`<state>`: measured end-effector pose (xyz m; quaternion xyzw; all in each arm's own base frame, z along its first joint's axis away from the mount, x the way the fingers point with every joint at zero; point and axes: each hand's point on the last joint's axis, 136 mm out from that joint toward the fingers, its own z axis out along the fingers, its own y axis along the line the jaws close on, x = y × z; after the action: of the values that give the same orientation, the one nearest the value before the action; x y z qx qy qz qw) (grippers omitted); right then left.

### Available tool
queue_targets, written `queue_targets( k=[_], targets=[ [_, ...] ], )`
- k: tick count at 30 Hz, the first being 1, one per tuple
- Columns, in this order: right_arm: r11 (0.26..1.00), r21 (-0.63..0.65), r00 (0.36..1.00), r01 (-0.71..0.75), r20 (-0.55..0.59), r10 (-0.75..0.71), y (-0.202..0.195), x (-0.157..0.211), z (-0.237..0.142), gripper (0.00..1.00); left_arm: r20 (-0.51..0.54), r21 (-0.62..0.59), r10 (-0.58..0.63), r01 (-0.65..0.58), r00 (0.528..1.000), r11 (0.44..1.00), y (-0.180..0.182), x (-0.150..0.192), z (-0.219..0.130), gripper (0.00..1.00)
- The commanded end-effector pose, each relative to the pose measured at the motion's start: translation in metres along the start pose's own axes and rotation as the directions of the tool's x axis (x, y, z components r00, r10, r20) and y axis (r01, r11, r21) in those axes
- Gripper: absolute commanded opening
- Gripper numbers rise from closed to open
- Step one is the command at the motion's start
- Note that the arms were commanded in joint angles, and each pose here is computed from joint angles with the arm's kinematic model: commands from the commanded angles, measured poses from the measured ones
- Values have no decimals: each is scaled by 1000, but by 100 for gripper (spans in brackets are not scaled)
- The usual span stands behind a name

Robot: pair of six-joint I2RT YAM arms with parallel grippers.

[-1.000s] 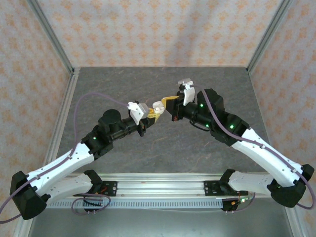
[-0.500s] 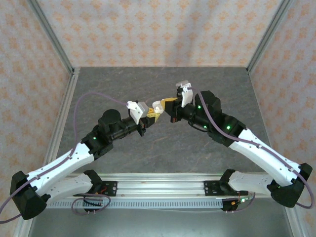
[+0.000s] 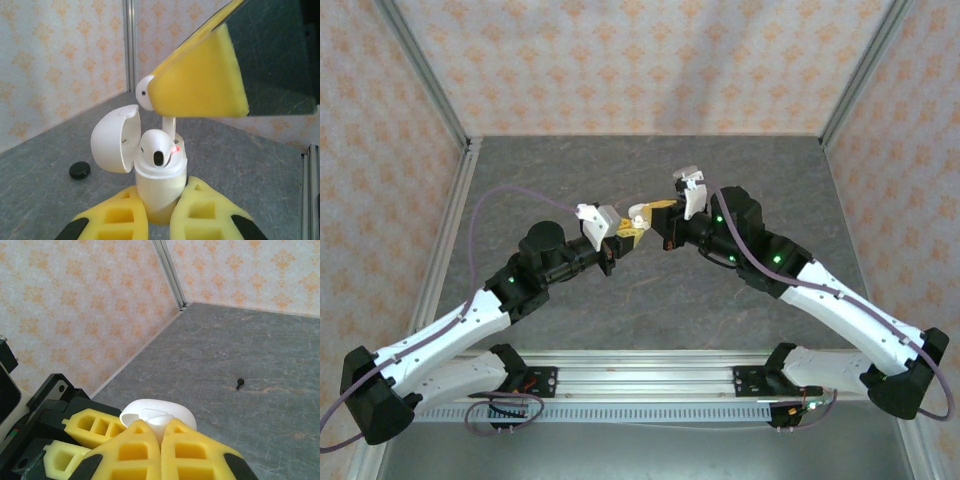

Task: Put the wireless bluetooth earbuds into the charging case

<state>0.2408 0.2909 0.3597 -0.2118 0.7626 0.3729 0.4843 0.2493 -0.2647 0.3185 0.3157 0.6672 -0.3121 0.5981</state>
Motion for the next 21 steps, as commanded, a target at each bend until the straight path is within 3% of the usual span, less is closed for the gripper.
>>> queue_targets(
  k=[1,21],
  targets=[
    [999,-30,1000,18,-2,-18,6,2,4,3,101,-1,6,-6,995,1000,-3,-37,-5,0],
    [999,-33,999,-28,-43,26,5,14,7,5,85,-17,-5,6,996,1000,0,-34,-2,0]
  ],
)
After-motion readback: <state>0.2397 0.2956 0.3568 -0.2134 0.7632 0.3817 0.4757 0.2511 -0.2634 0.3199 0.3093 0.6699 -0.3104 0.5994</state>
